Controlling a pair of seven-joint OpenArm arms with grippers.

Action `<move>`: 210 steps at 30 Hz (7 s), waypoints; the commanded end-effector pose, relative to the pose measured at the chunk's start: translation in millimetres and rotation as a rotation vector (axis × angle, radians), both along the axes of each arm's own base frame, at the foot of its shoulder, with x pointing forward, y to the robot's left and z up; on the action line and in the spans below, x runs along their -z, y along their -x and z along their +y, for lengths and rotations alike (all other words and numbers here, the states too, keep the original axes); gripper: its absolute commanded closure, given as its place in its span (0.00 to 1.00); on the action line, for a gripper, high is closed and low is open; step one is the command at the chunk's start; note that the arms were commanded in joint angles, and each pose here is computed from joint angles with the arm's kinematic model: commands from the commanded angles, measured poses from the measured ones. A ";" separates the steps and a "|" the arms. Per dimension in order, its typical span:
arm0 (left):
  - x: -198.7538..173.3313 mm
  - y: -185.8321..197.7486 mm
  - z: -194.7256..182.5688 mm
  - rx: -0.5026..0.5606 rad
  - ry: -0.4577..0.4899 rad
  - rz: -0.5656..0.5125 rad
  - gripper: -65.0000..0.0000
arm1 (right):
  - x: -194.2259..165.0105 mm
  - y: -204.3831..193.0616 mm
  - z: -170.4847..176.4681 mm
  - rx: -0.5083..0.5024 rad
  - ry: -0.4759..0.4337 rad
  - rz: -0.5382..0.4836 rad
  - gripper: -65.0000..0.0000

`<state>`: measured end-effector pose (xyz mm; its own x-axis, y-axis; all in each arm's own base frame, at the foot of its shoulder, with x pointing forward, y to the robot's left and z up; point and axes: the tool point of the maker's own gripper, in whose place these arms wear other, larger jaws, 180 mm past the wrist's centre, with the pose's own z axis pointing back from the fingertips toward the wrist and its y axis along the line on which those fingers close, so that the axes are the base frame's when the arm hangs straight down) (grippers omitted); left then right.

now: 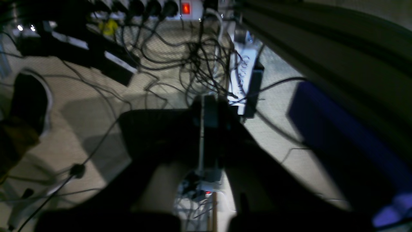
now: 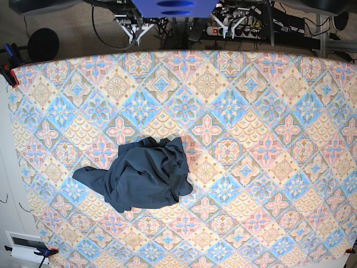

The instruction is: Layout the t-shirt on the table in an organized manner, then fold the t-shirt properly

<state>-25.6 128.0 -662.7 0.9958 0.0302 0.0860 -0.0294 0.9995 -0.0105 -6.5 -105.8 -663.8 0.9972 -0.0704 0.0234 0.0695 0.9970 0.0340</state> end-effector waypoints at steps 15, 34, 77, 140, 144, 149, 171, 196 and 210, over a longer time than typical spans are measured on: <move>-42.3 69.6 96.6 0.088 -0.142 -0.059 1.00 | -43.9 51.8 -120.2 -0.085 0.196 -0.111 1.00; -199.5 -10.6 91.3 0.119 -0.038 -0.510 1.00 | -211.2 -12.1 -192.0 -0.132 0.421 -0.536 1.00; -316.5 -231.2 25.0 -0.122 0.247 -0.917 0.63 | -329.1 -336.5 115.1 -0.746 -0.042 -1.141 0.55; -309.4 -230.4 21.7 -0.111 0.300 -0.829 0.63 | -515.6 -456.3 -47.7 -0.295 0.186 -1.577 0.99; -315.8 -241.6 19.5 -0.102 0.306 -0.859 0.63 | -513.6 -460.4 -140.4 -0.130 0.253 -1.535 0.99; -328.0 -265.7 15.9 -0.078 0.318 -0.891 0.63 | -474.5 -444.6 -203.5 -0.010 0.289 -1.417 0.99; -313.3 -393.3 -97.1 0.145 0.455 -0.828 0.63 | -400.3 -387.5 -311.9 0.277 0.396 -1.204 0.98; -246.8 -413.8 -229.6 0.074 0.653 -0.509 0.65 | -405.8 -372.2 -294.4 0.204 0.404 -1.220 0.99; -324.5 -404.2 -107.1 0.069 0.537 -0.884 1.00 | -393.1 -368.1 -292.6 0.211 0.386 -1.145 0.99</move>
<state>372.7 21.9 -350.7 0.6180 0.2189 0.7551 0.2438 0.8597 -0.4488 353.1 -391.1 -297.9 0.4195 -0.0656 0.9054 0.3520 0.9311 -0.0956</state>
